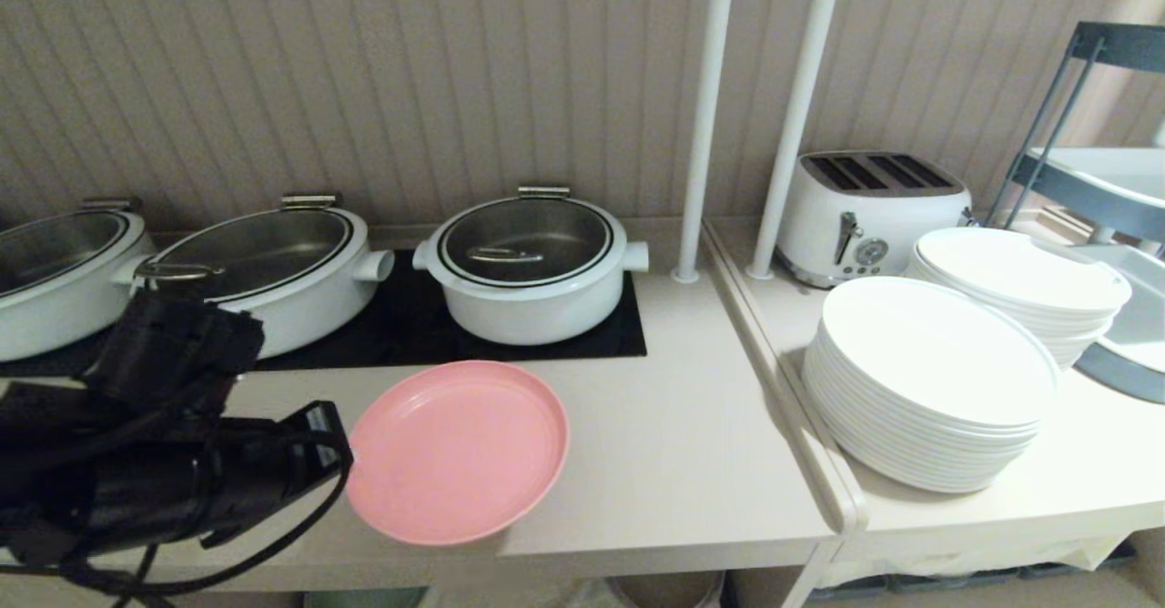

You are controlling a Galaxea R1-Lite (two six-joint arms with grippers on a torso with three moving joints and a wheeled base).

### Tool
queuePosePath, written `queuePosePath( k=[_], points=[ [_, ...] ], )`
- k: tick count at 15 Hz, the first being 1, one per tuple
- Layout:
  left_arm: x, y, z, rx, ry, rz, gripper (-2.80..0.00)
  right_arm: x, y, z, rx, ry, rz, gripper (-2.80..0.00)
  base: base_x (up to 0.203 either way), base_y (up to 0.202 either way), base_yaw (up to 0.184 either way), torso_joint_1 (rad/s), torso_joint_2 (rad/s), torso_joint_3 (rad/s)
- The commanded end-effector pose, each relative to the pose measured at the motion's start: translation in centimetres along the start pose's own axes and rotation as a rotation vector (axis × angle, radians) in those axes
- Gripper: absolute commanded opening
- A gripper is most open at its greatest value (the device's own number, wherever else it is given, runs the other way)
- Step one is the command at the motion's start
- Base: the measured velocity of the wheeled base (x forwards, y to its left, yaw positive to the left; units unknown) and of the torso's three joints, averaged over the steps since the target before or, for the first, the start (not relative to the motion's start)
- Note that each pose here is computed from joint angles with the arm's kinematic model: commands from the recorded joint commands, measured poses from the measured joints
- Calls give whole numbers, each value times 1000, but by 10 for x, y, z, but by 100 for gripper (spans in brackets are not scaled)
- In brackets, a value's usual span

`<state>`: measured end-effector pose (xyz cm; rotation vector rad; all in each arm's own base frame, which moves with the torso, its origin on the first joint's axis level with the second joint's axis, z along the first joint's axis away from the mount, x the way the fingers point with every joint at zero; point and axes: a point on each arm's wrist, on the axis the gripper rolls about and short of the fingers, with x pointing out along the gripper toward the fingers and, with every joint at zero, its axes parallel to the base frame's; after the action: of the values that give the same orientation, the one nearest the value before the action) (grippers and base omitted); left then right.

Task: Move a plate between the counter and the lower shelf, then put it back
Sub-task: Put the plate

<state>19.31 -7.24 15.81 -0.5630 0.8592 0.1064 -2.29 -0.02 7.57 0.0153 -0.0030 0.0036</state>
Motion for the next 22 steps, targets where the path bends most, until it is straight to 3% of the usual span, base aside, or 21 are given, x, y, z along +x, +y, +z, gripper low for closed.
queuePosePath(
  k=[1, 7, 15, 18, 22],
  points=[
    [29, -4, -1, 10, 52, 41, -280, 0, 0, 0, 0, 1, 1, -280, 0, 0, 0, 0, 0, 0],
    [69, -10, -2, 82, 75, 35, -280, 0, 0, 0, 0, 1, 1, -280, 0, 0, 0, 0, 0, 0],
    [96, -9, -7, 88, 112, 72, -280, 0, 0, 0, 0, 1, 1, -280, 0, 0, 0, 0, 0, 0],
    [107, -16, -5, 84, 79, 35, -280, 0, 0, 0, 0, 1, 1, -280, 0, 0, 0, 0, 0, 0],
    [117, -22, -13, 107, 96, 26, -280, 0, 0, 0, 0, 1, 1, -280, 0, 0, 0, 0, 0, 0]
  ],
)
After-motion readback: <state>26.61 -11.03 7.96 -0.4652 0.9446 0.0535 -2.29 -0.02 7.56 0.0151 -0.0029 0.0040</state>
